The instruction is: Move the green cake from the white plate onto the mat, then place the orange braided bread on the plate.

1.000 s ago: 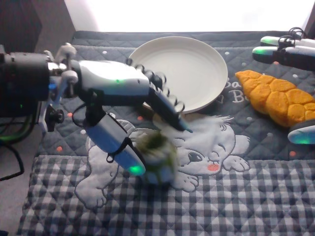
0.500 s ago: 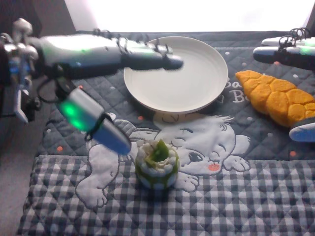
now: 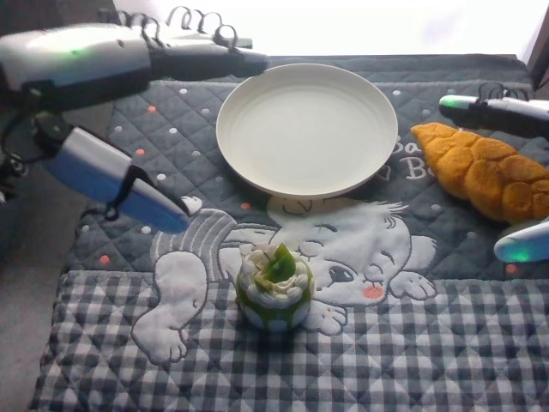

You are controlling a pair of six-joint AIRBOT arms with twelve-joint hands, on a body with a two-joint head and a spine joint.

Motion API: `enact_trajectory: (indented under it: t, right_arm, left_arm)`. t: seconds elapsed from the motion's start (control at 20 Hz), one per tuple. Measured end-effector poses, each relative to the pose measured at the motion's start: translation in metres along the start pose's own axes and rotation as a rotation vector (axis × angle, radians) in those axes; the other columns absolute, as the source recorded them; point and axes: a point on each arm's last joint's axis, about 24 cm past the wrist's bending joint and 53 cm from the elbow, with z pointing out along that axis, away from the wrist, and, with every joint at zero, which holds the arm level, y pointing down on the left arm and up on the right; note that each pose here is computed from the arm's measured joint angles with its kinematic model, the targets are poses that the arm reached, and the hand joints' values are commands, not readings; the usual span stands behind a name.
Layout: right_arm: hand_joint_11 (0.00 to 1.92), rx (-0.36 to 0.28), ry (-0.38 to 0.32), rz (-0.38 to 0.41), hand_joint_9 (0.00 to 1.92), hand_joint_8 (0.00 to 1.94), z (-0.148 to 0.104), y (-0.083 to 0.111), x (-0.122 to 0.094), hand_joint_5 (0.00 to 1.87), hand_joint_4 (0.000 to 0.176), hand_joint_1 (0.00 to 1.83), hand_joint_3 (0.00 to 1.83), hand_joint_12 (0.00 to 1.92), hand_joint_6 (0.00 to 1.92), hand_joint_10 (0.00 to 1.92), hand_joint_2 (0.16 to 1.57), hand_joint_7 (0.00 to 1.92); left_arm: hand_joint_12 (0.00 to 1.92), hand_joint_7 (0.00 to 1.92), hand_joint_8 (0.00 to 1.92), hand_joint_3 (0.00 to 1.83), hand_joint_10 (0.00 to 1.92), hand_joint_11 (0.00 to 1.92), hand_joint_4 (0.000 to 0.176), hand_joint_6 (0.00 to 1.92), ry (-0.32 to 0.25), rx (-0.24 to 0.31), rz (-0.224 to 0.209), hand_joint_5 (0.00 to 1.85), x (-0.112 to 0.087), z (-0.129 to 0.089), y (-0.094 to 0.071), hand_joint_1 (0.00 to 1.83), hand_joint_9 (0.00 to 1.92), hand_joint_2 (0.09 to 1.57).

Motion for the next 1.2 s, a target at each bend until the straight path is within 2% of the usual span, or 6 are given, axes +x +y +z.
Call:
enact_trajectory:
  t: [0.15, 0.4, 0.9, 1.0, 1.05, 1.2]
  right_arm:
    - [0.32, 0.039, 0.009, -0.001, 0.33, 0.01, 0.001, -0.011, 0.003, 0.12, 0.058, 0.72, 0.00, 0.07, 0.00, 0.01, 0.79, 0.28]
    - [0.29, 0.085, 0.004, -0.015, 0.30, 0.00, 0.000, -0.025, -0.003, 0.09, 0.070, 0.73, 0.00, 0.07, 0.00, 0.00, 0.79, 0.25]
    - [0.49, 0.140, -0.019, -0.020, 0.46, 0.01, 0.000, -0.043, -0.016, 0.22, 0.103, 1.15, 0.01, 0.21, 0.01, 0.02, 0.91, 0.41]
    - [0.77, 0.137, -0.027, -0.010, 0.77, 0.01, 0.001, -0.044, -0.017, 0.39, 0.000, 1.29, 0.00, 0.27, 0.01, 0.03, 1.02, 0.61]
    - [1.02, 0.133, -0.041, -0.003, 1.04, 0.69, 0.002, -0.044, -0.021, 0.70, 0.000, 1.31, 0.00, 0.21, 1.01, 0.42, 1.14, 1.04]
    - [1.17, 0.121, -0.073, 0.017, 1.26, 0.90, 0.003, -0.042, -0.031, 0.76, 0.000, 1.24, 0.00, 0.18, 1.24, 0.03, 1.15, 1.08]
  left_arm:
    - [0.07, 0.00, 0.00, 0.05, 0.00, 0.00, 0.000, 0.01, -0.008, -0.004, 0.003, 0.17, -0.003, -0.004, 0.000, 0.57, 0.01, 0.89]
    - [0.80, 0.19, 0.00, 0.85, 0.02, 0.00, 0.000, 0.05, -0.024, -0.008, 0.010, 0.22, -0.008, -0.006, 0.000, 0.33, 0.15, 0.78]
    - [0.80, 0.19, 0.00, 0.87, 0.02, 0.00, 0.000, 0.05, -0.029, 0.000, 0.017, 0.22, -0.009, -0.006, -0.002, 0.33, 0.15, 0.77]
    - [0.80, 0.19, 0.00, 0.87, 0.02, 0.00, 0.000, 0.05, -0.026, 0.000, 0.018, 0.22, -0.007, -0.006, -0.002, 0.33, 0.15, 0.77]
    - [0.80, 0.19, 0.00, 0.87, 0.02, 0.00, 0.000, 0.05, -0.026, 0.000, 0.017, 0.22, -0.007, -0.006, -0.002, 0.33, 0.15, 0.77]
    - [0.80, 0.19, 0.00, 0.87, 0.02, 0.00, 0.000, 0.05, -0.026, 0.003, 0.017, 0.22, -0.007, -0.006, -0.002, 0.33, 0.15, 0.77]
